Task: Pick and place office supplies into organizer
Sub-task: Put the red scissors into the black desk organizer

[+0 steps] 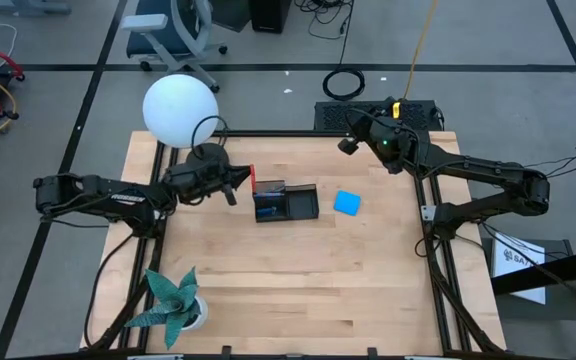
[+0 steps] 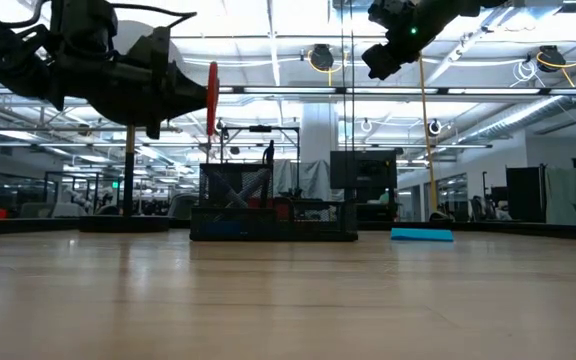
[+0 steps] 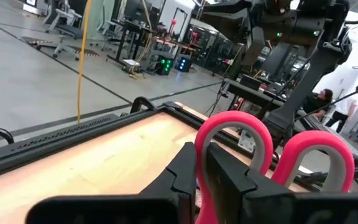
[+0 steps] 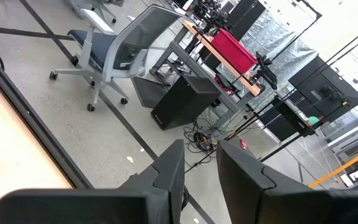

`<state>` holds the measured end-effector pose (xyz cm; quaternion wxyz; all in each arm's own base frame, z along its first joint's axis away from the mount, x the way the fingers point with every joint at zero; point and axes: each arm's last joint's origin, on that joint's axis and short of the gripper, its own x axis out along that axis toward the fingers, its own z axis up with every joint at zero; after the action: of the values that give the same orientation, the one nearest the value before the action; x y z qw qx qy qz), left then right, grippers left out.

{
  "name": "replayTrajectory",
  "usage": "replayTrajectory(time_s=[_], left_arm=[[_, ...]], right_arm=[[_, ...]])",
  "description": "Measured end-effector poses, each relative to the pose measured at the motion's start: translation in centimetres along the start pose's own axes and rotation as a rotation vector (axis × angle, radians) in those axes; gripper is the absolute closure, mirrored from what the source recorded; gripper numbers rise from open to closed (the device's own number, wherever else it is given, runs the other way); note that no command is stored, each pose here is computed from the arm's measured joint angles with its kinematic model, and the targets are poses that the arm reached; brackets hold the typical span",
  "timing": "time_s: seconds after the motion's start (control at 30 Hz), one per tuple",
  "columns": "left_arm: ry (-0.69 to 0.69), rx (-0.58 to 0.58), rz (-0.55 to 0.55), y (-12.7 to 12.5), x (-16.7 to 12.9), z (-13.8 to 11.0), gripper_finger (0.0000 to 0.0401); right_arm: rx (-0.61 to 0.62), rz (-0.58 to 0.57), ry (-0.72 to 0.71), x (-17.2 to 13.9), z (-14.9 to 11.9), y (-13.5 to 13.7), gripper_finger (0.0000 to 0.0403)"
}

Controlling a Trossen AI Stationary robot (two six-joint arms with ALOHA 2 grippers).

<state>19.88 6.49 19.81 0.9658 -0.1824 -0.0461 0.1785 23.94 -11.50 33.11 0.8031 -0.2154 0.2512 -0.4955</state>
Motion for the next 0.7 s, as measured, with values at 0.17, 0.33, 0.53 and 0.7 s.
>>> replayTrajectory(time_s=[0.17, 0.33, 0.53, 0.7], left_arm=[[0.011, 0.001, 0.017, 0.43, 0.41, -0.36, 0.0359], [0.014, -0.001, -0.007, 0.56, 0.38, -0.21, 0.0357], [0.014, 0.027, -0.042, 0.45, 0.35, -0.15, 0.0355], [0.011, 0.033, -0.044, 0.44, 0.34, -0.13, 0.0355]], right_arm=[[0.0, 0.0, 0.0, 0.0, 0.0, 0.0, 0.0318], [0.001, 0.0, -0.001, 0.0, 0.02, -0.01, 0.0318], [0.001, 0.0, -0.001, 0.0, 0.02, -0.01, 0.0318], [0.0, 0.0, 0.0, 0.0, 0.02, -0.01, 0.0318]])
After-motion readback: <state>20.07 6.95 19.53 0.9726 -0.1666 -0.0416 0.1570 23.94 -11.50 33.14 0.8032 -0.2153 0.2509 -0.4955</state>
